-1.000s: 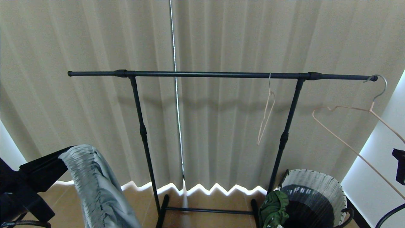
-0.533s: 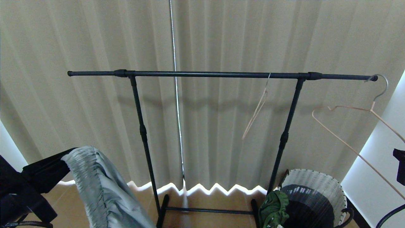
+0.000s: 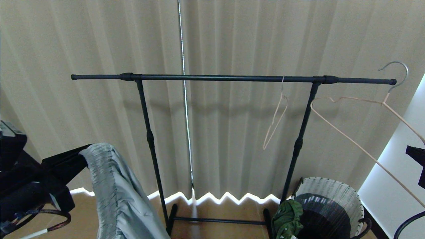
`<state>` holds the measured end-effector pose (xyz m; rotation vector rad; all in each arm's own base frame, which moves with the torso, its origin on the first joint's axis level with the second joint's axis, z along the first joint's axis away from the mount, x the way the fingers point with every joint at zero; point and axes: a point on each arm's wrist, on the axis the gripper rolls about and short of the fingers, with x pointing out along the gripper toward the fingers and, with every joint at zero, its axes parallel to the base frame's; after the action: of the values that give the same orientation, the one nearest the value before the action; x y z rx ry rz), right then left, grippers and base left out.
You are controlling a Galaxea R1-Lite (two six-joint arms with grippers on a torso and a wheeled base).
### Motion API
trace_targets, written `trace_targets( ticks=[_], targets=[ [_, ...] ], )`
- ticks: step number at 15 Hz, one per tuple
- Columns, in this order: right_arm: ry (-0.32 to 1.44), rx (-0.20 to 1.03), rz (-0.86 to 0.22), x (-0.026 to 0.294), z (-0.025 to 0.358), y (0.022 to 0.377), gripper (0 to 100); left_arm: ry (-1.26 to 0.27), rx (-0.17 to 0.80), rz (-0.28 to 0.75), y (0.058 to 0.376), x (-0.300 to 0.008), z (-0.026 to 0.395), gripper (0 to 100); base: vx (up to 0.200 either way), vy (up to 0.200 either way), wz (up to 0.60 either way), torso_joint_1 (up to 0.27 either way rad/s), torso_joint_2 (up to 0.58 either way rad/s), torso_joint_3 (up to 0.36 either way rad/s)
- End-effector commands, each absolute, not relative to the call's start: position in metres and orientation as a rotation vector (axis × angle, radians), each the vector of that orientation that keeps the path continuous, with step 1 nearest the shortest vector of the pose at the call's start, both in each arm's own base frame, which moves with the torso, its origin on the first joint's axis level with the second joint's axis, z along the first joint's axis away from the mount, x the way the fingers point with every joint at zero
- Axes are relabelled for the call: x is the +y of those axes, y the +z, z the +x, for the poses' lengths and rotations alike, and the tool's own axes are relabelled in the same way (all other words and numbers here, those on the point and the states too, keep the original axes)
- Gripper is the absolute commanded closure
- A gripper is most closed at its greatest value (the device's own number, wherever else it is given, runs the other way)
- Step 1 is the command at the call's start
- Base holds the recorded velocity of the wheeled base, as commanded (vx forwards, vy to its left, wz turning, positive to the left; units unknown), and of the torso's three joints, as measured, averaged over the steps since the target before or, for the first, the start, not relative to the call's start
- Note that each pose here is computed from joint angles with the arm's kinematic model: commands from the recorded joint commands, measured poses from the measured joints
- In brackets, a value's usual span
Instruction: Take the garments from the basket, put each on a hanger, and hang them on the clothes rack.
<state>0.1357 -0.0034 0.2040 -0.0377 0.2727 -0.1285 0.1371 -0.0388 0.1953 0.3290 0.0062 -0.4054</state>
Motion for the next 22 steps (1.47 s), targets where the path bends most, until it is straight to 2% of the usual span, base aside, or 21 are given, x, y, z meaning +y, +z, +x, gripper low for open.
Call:
trace_targets(
  ticks=[1, 5, 8, 9, 11, 12, 13, 15, 22],
  targets=[
    [-0.084, 0.262, -0.029, 0.000, 0.137, 0.206, 100, -0.375, 0.041, 0.336, 0.201, -0.051, 0.163, 100, 0.000, 0.000, 0.00, 0.000, 0.00, 0.000],
    [0.091, 0.253, -0.025, 0.021, 0.139, 0.210, 100, -0.289, 0.044, 0.308, 0.220, -0.084, 0.211, 100, 0.000, 0.000, 0.00, 0.000, 0.00, 0.000],
    [0.309, 0.287, 0.108, 0.062, 0.147, 0.217, 100, -0.227, 0.097, 0.307, 0.234, -0.097, 0.239, 100, 0.000, 0.000, 0.00, 0.000, 0.00, 0.000],
    [0.362, 0.310, 0.127, 0.073, 0.148, 0.216, 100, -0.230, 0.126, 0.280, 0.238, -0.100, 0.242, 100, 0.000, 0.000, 0.00, 0.000, 0.00, 0.000],
    [0.507, 0.336, 0.148, 0.101, 0.144, 0.213, 100, -0.245, 0.215, 0.158, 0.252, -0.111, 0.247, 100, 0.000, 0.000, 0.00, 0.000, 0.00, 0.000],
    [0.534, 0.330, 0.154, 0.105, 0.142, 0.212, 100, -0.235, 0.232, 0.141, 0.253, -0.113, 0.249, 100, 0.000, 0.000, 0.00, 0.000, 0.00, 0.000],
    [0.604, 0.322, 0.175, 0.115, 0.135, 0.211, 100, -0.169, 0.254, 0.117, 0.251, -0.117, 0.259, 100, 0.000, 0.000, 0.00, 0.000, 0.00, 0.000],
    [0.649, 0.345, 0.175, 0.121, 0.128, 0.206, 100, -0.112, 0.271, 0.128, 0.243, -0.120, 0.267, 100, 0.000, 0.000, 0.00, 0.000, 0.00, 0.000],
    [0.776, 0.388, 0.177, 0.131, 0.104, 0.198, 100, -0.051, 0.263, 0.135, 0.237, -0.123, 0.275, 100, 0.000, 0.000, 0.00, 0.000, 0.00, 0.000]
  ],
)
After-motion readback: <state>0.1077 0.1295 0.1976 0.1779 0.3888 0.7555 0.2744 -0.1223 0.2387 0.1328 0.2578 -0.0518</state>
